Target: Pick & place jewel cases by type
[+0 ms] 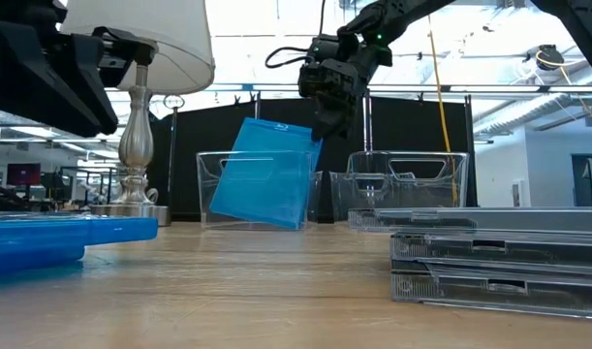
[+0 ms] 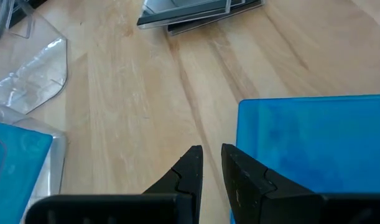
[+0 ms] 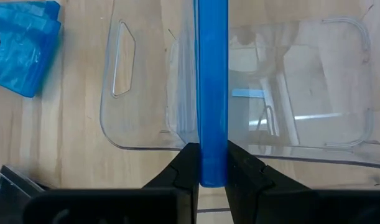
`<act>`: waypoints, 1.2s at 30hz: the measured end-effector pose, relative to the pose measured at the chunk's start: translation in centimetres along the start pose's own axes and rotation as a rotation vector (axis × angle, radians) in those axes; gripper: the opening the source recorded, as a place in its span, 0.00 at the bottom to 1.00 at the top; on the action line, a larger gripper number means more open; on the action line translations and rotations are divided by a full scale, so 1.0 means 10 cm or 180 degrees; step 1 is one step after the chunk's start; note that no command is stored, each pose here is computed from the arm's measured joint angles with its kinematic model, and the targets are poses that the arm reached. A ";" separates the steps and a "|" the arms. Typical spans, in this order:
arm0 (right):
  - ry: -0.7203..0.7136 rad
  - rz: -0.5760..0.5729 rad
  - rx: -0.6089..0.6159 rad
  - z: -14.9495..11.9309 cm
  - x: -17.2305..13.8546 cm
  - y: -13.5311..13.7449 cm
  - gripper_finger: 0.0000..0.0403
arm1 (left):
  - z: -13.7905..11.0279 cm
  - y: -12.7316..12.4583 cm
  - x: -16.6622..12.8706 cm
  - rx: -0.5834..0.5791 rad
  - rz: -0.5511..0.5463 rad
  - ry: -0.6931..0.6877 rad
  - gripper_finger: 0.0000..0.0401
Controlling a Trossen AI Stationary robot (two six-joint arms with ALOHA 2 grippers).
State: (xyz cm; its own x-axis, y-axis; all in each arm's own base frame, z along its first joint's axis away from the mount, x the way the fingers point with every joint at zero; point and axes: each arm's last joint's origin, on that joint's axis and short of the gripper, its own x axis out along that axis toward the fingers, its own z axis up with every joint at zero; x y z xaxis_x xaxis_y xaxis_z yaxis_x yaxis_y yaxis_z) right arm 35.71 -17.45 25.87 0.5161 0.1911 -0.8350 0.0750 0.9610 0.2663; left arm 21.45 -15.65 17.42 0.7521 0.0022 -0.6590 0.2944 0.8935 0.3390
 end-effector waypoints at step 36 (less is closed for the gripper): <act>0.0054 -0.0735 -0.0474 0.17 0.11 0.05 0.40 | 0.01 0.01 0.01 -0.0011 -0.0143 -0.0003 0.17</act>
State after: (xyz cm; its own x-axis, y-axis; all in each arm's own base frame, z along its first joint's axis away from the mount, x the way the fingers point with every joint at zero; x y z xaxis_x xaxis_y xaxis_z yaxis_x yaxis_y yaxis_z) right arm 37.79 -17.09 25.92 0.4853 -0.0344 -0.8737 0.0622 0.9980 -0.0047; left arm 21.58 -15.62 17.41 0.7388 -0.0384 -0.6728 0.3258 0.8943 0.3067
